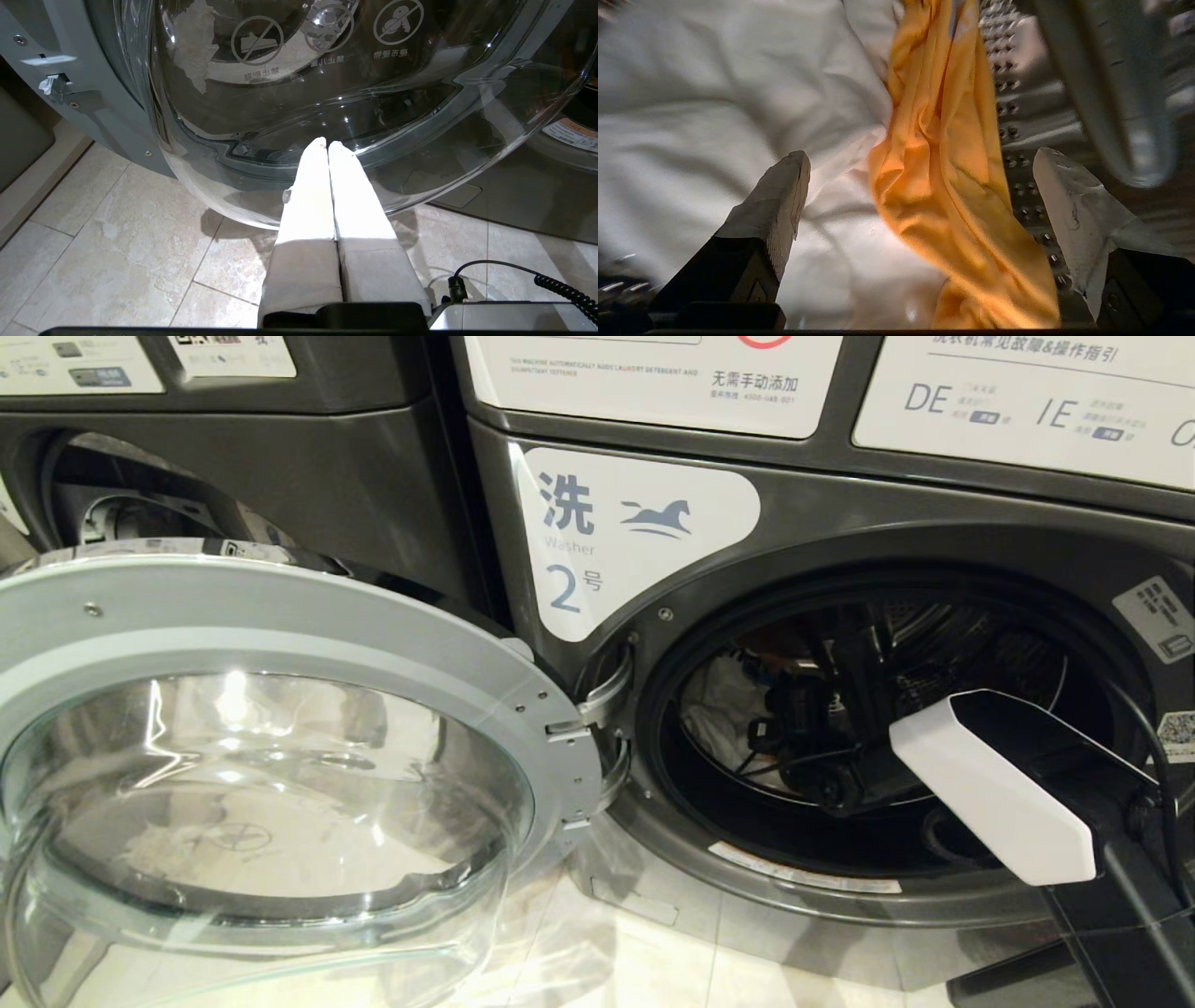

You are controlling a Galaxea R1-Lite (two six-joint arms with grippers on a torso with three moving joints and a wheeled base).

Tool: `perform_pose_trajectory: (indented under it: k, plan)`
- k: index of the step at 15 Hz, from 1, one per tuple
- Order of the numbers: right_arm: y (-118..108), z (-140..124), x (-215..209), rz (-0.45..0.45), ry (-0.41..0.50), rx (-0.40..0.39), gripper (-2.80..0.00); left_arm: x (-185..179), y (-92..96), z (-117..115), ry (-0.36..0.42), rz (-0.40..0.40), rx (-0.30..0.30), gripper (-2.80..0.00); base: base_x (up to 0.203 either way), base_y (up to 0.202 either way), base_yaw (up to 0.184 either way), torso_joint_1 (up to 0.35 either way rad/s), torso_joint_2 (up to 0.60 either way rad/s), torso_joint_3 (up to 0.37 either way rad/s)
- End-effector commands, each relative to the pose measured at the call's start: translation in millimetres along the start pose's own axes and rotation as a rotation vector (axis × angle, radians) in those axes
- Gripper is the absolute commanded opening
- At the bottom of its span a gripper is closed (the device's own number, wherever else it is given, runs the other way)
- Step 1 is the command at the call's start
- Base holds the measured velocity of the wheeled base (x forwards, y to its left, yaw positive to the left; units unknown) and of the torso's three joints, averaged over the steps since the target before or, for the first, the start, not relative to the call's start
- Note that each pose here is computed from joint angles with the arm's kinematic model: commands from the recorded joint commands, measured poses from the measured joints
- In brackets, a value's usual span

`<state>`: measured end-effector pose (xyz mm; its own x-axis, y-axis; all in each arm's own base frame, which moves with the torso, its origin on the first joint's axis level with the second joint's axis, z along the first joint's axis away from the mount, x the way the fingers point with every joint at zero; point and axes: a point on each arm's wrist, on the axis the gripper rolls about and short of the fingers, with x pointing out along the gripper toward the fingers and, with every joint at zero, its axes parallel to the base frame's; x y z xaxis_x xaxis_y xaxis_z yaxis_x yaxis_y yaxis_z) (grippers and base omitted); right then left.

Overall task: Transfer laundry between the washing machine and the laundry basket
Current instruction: Pick a cloth and place it into the basket

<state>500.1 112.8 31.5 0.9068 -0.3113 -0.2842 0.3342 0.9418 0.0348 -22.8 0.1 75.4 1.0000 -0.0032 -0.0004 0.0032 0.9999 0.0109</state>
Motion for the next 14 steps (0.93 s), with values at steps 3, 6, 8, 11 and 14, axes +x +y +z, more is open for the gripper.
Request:
perform_pose_trajectory:
  k: [3, 6, 8, 11, 14]
  plan:
    - [-2.6, 2.9, 28.0, 0.035, -0.004, 0.023, 0.00, -0.1, 0.0, 0.0, -0.002, 0.000, 0.000, -2.80, 0.000, 0.000, 0.000, 0.000, 0.00, 0.000]
    - [-5.4, 0.2, 43.3, 0.084, 0.071, 0.052, 0.00, -0.1, 0.0, 0.0, -0.002, 0.000, 0.000, -2.80, 0.000, 0.000, 0.000, 0.000, 0.00, 0.000]
    - [-11.2, -12.8, 48.6, 0.066, 0.128, 0.073, 0.00, -0.1, 0.0, 0.1, -0.002, 0.000, 0.000, -2.80, 0.000, 0.000, 0.000, 0.000, 0.00, 0.000]
    - [-15.5, -24.6, 50.1, 0.037, 0.207, 0.140, 0.00, -0.1, 0.0, -0.1, -0.001, 0.000, 0.000, -2.80, 0.000, 0.000, 0.000, 0.000, 0.00, 0.000]
    - [-14.5, -28.5, 52.6, 0.055, 0.206, 0.156, 0.00, -0.1, 0.0, 0.0, -0.001, 0.000, 0.000, -2.80, 0.000, 0.000, 0.000, 0.000, 0.00, 0.000]
